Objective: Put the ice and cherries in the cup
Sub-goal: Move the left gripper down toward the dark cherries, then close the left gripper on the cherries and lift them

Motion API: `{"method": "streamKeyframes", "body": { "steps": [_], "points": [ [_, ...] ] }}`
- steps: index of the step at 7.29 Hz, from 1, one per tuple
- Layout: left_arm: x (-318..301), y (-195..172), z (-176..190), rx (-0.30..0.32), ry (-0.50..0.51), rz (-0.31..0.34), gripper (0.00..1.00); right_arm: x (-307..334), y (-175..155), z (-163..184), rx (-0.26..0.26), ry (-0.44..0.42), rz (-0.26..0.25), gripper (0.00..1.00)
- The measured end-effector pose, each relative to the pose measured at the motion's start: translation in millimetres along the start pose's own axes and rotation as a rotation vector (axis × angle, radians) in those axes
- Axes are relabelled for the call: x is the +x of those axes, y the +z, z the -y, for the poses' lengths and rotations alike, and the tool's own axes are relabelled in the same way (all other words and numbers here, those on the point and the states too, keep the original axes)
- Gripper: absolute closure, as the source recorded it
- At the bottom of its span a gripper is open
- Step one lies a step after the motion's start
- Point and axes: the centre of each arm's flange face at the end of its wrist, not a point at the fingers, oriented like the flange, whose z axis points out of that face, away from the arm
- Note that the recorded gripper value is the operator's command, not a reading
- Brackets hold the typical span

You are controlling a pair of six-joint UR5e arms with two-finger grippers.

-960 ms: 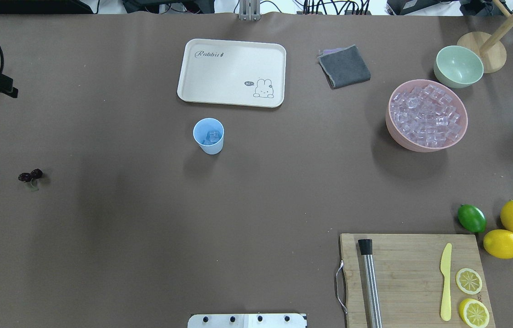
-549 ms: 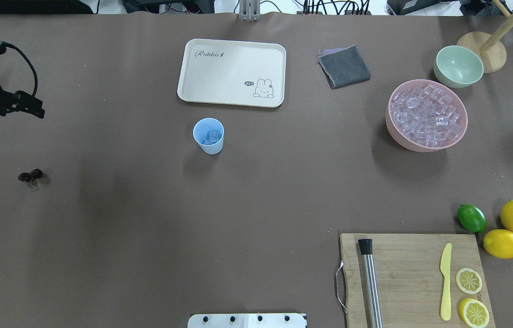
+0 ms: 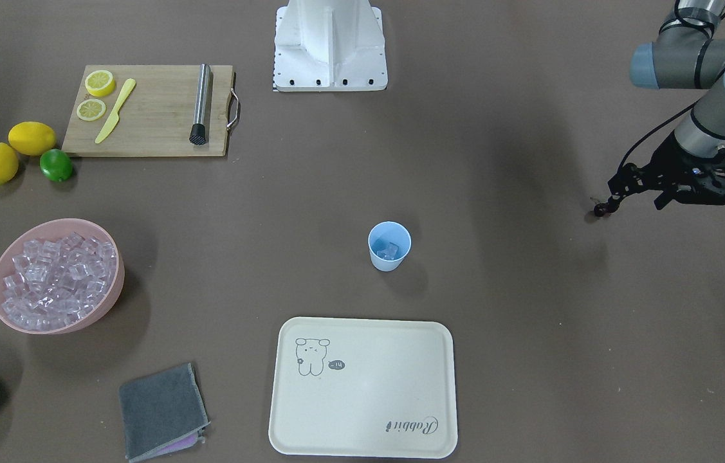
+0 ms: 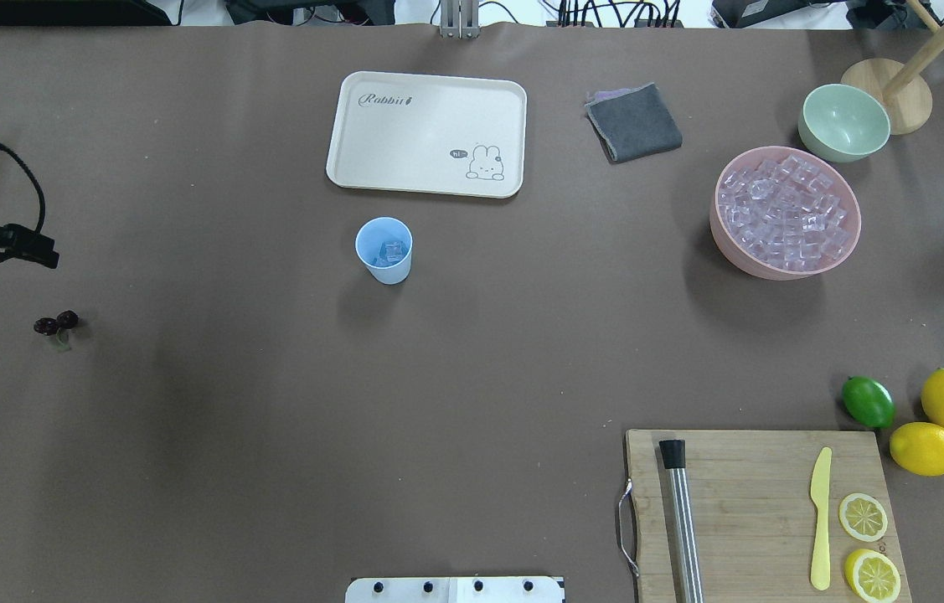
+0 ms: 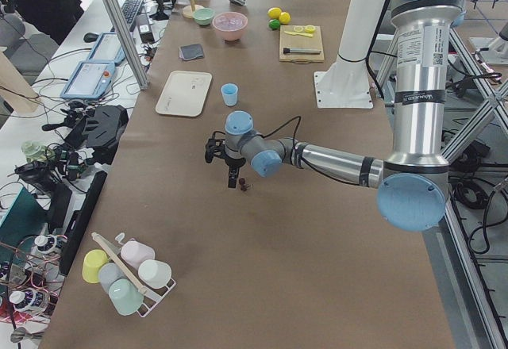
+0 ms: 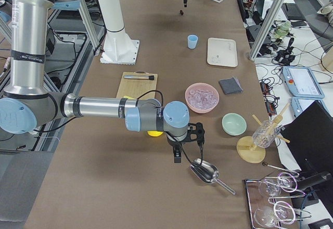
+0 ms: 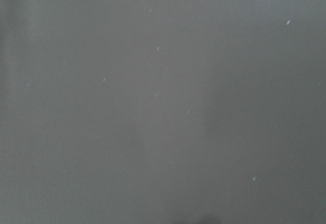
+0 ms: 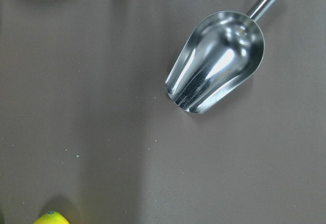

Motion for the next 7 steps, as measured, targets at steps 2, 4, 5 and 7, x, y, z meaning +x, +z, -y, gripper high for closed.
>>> {"method": "streamKeyframes", "body": {
  "steps": [2, 4, 5, 7],
  "points": [
    [2.4, 23.7, -14.1, 0.017, -0.068, -0.010, 0.02, -2.1, 0.8, 1.0, 0.000, -0.009, -0.001, 0.01],
    [6.0, 39.8, -16.6, 0.009, -0.075, -0.003, 0.02, -2.5, 1.0, 1.2, -0.001, -0.011, -0.001, 0.01],
    [7.8, 44.8, -17.6, 0.007, -0.071, -0.002, 0.05, -2.5, 1.3, 0.9, -0.001, -0.011, 0.000, 0.01],
    [9.8, 53.0, -21.0, 0.016, -0.058, 0.011, 0.20, -1.6, 2.1, 0.0, -0.003, -0.009, -0.001, 0.01]
  ]
}}
